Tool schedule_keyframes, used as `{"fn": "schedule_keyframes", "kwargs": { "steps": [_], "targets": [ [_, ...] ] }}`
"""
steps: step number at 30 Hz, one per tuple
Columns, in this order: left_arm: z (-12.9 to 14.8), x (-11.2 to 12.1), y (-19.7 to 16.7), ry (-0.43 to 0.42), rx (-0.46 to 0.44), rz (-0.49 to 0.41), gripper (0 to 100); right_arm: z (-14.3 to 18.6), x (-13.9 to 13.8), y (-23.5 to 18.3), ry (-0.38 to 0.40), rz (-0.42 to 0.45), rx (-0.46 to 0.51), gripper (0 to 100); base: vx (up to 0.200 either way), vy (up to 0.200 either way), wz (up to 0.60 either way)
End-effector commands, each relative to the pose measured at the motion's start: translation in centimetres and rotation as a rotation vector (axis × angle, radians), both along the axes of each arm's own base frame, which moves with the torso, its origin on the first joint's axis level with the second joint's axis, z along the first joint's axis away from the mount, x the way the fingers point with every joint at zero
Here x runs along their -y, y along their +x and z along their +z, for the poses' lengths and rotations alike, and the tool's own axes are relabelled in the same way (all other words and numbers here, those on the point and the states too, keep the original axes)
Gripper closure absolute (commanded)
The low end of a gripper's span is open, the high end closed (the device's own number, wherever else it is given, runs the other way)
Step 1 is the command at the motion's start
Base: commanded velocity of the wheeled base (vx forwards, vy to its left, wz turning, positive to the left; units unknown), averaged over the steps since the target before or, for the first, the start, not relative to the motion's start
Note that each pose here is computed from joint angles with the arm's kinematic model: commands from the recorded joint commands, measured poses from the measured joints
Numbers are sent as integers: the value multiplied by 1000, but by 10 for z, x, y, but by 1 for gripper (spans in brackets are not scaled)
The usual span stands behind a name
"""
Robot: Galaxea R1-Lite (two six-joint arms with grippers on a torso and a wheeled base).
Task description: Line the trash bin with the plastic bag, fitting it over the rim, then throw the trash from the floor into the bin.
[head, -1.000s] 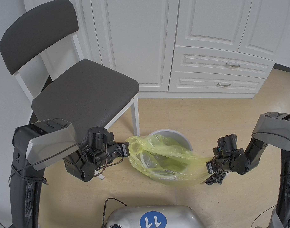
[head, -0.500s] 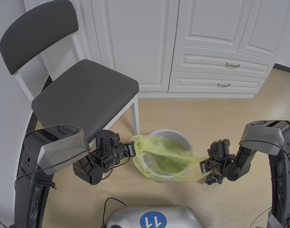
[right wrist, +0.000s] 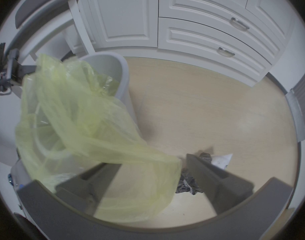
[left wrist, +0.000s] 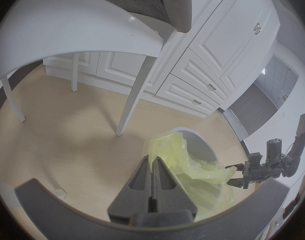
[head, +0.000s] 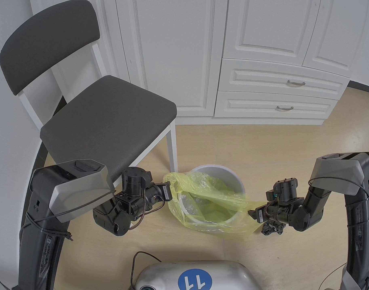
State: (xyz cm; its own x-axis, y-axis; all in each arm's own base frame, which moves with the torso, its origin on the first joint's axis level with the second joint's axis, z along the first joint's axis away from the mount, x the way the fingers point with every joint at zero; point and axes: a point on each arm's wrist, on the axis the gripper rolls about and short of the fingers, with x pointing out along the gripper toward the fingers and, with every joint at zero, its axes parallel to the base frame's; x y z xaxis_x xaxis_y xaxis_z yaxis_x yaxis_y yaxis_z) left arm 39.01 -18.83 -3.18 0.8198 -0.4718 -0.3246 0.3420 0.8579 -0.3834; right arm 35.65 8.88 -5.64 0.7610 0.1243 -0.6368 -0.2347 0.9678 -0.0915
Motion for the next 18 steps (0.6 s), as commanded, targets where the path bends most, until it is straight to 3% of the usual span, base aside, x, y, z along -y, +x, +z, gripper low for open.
{"fn": "schedule_keyframes", "kwargs": {
  "steps": [1, 6, 7, 9, 14, 18],
  "targets": [
    [9, -1, -3, -5, 10, -2, 100, 24, 24, -10, 84, 50, 4, 0, 0, 0, 0],
    [7, -1, -3, -2, 3, -3, 100, 30, 56, -17, 173, 139, -11, 0, 0, 0, 0],
    [6, 0, -4, -1, 1, -3, 100, 32, 72, -21, 217, 209, 2, 0, 0, 0, 0],
    [6, 0, -4, -1, 1, -3, 100, 32, 81, -25, 253, 263, 24, 0, 0, 0, 0],
    [5, 0, -6, 3, -7, -6, 100, 35, 82, -27, 280, 313, 110, 0, 0, 0, 0],
    [5, 0, -8, 15, -5, -12, 100, 41, 80, -35, 317, 370, 240, 0, 0, 0, 0]
  ]
}}
